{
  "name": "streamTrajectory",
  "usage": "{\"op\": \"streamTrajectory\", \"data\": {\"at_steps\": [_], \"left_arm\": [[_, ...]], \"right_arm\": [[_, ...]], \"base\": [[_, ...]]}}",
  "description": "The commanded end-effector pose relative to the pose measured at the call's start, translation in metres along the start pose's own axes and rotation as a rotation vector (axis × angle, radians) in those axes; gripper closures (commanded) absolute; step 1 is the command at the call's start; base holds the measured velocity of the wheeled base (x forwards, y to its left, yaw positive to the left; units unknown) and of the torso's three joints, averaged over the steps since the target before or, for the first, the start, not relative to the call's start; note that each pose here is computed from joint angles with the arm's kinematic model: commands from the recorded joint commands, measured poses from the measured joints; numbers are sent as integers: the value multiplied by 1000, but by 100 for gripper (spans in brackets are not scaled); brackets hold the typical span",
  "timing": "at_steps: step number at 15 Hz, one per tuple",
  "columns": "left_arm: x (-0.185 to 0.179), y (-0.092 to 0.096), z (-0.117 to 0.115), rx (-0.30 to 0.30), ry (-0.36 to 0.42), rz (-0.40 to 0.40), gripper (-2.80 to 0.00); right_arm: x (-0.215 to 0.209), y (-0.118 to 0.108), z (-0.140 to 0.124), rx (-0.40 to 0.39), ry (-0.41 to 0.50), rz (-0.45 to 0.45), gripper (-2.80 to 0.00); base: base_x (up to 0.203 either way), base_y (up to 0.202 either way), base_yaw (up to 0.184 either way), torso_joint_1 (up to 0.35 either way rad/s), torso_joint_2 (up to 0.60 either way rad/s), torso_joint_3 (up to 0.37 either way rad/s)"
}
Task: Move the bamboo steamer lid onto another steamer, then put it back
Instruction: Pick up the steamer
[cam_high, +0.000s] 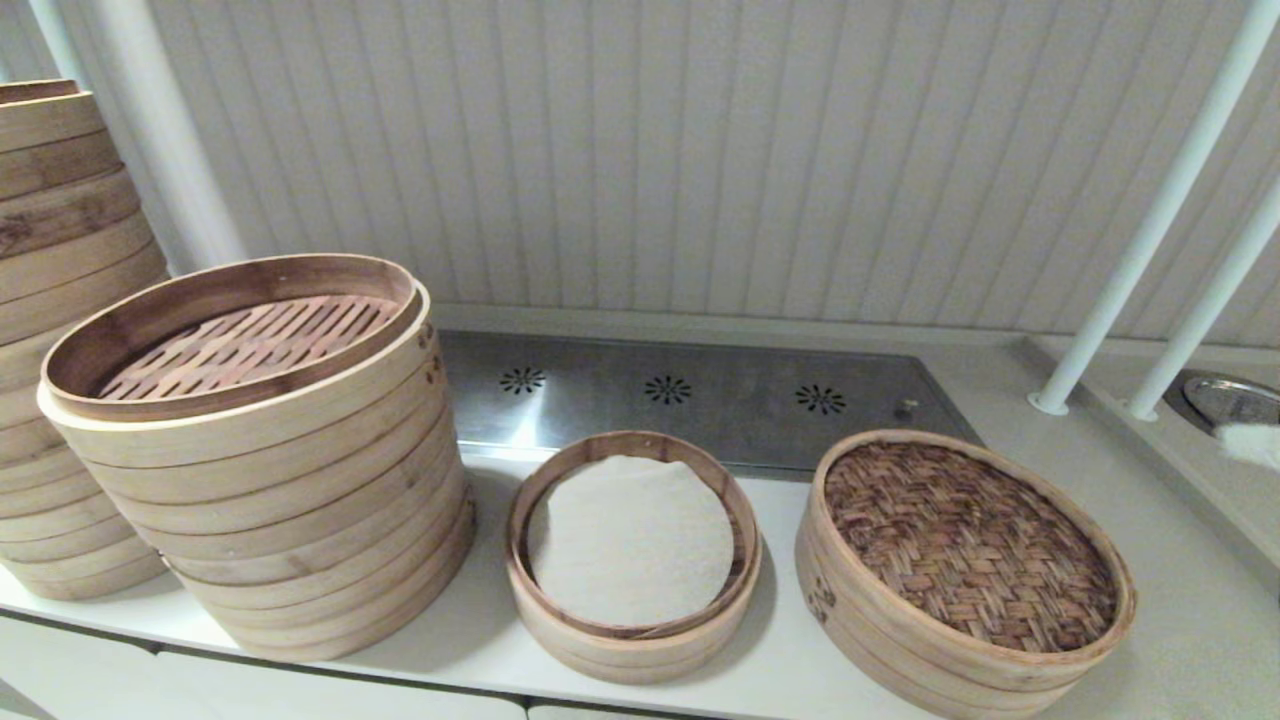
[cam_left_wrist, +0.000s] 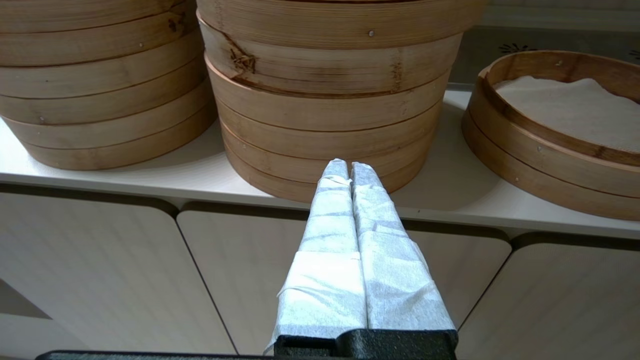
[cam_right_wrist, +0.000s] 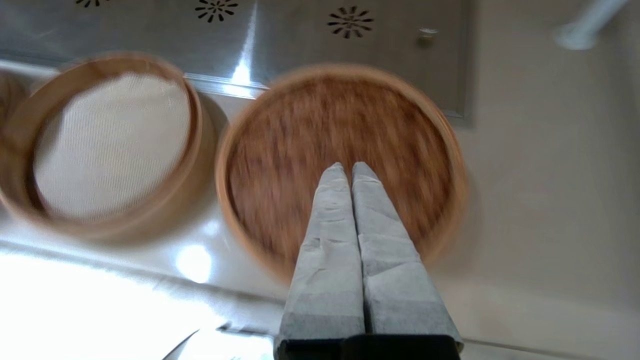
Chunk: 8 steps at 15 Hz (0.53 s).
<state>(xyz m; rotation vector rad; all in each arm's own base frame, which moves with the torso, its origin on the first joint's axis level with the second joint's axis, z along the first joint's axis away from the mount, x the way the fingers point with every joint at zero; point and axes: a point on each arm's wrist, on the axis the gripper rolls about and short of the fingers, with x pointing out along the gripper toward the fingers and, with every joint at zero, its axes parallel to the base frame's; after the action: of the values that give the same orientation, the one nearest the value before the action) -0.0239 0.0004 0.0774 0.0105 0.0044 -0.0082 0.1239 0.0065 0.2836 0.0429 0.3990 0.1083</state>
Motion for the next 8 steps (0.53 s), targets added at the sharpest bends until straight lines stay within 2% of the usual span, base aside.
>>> {"op": "streamTrajectory", "data": {"at_steps": [1, 2, 4, 8], "left_arm": [[0, 0, 0, 0, 2, 0, 0], [0, 0, 0, 0, 2, 0, 0], [0, 0, 0, 0, 1, 0, 0], [0, 0, 0, 0, 2, 0, 0]], "right_arm": [[95, 0, 33, 25, 198, 14, 0], [118, 4, 44, 38, 240, 26, 0], [162, 12, 46, 55, 348, 20, 0], [231, 10, 15, 39, 529, -82, 0]], "base": [[0, 0, 0, 0, 0, 0], [0, 0, 0, 0, 0, 0], [0, 0, 0, 0, 0, 0], [0, 0, 0, 0, 0, 0]]}}
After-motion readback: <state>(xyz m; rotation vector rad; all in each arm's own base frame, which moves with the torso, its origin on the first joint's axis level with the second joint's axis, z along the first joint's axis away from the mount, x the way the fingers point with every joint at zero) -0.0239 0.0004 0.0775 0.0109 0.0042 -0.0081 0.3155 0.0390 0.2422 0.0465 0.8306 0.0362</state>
